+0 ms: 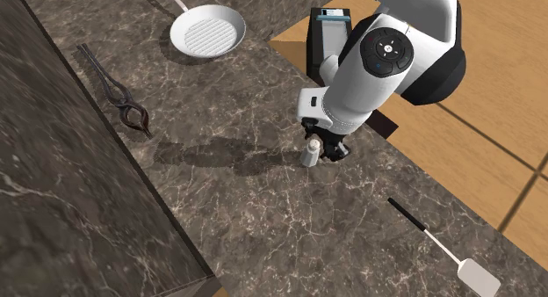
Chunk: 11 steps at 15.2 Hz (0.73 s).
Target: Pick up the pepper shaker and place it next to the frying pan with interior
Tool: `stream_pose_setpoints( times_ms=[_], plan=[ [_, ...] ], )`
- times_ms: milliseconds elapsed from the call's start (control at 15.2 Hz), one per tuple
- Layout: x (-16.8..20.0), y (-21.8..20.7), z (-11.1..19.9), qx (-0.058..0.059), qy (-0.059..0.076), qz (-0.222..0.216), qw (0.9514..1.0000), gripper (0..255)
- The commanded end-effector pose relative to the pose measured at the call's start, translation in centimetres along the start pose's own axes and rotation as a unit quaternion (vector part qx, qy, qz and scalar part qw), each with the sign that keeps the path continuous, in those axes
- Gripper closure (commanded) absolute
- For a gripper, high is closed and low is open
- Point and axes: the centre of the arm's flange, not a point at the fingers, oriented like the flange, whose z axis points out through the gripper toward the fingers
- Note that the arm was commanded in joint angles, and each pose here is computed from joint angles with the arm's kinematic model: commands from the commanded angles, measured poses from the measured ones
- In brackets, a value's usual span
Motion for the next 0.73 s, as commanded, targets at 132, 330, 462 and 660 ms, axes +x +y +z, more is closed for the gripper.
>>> stream_pose_setpoints(
  times_ms=[132,330,462,660],
  plan=[
    [0.0,0.0,0.0,0.0,0.0,0.0,1.0,255],
    [0.0,0.0,0.0,0.0,0.0,0.0,1.0,255],
    [0.0,0.0,0.0,0.0,0.0,0.0,1.0,255],
    [0.0,0.1,-1.0,0.0,0.0,0.0,1.0,255]
  ],
)
